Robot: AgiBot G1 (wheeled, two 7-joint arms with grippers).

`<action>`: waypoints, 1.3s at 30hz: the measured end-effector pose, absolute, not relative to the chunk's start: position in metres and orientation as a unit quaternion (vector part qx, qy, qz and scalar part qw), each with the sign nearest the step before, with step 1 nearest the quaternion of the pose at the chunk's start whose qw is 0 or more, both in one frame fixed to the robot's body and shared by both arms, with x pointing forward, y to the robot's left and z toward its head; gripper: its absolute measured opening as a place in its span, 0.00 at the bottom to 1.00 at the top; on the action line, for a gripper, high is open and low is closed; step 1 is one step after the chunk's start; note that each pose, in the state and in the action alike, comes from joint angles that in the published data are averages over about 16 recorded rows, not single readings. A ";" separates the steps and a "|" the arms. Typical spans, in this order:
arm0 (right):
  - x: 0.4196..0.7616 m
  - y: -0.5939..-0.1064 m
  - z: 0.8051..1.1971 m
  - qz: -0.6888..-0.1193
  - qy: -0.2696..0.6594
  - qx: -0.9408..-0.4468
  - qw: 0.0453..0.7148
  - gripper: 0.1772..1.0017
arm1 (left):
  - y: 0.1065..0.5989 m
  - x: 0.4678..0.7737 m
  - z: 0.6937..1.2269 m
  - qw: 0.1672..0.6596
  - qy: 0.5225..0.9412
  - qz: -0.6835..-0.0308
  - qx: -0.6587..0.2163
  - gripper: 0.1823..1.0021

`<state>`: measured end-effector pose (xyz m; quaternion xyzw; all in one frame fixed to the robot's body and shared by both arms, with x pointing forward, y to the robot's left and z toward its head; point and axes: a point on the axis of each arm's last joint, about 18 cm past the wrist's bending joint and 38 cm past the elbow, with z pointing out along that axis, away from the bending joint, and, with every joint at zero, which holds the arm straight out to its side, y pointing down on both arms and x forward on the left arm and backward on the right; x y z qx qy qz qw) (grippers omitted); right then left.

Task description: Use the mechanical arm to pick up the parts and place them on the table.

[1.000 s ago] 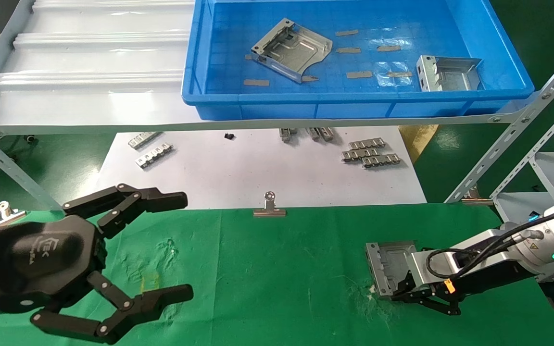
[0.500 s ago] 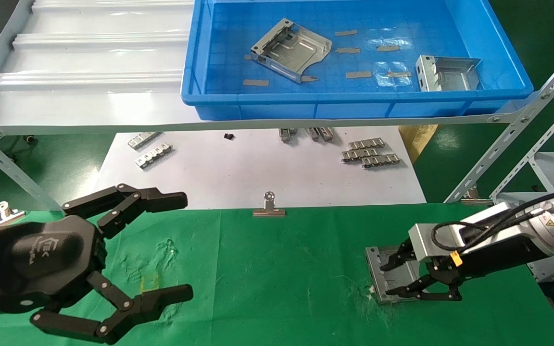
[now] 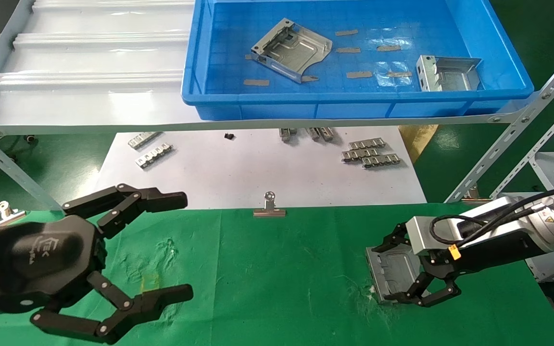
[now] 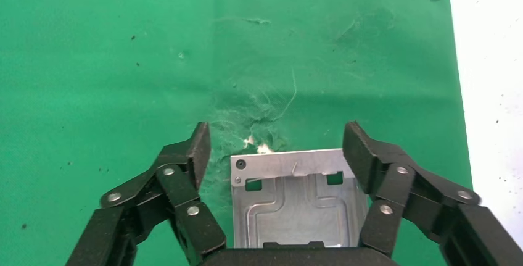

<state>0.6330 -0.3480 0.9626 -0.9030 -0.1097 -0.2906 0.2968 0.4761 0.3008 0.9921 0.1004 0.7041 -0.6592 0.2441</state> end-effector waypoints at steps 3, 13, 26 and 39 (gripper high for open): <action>0.633 -0.344 0.959 -0.289 -0.110 -0.899 0.310 0.71 | 0.301 0.476 0.992 0.244 0.704 -0.659 0.100 1.00; 0.627 -0.322 0.949 -0.284 -0.106 -0.870 0.389 0.90 | 0.301 0.476 0.992 0.244 0.704 -0.659 0.100 1.00; 0.604 -0.303 0.949 -0.276 -0.097 -0.819 0.494 0.99 | 0.301 0.476 0.992 0.244 0.704 -0.659 0.100 1.00; 0.567 -0.298 0.962 -0.267 -0.091 -0.767 0.576 1.00 | 0.301 0.476 0.992 0.244 0.704 -0.659 0.100 1.00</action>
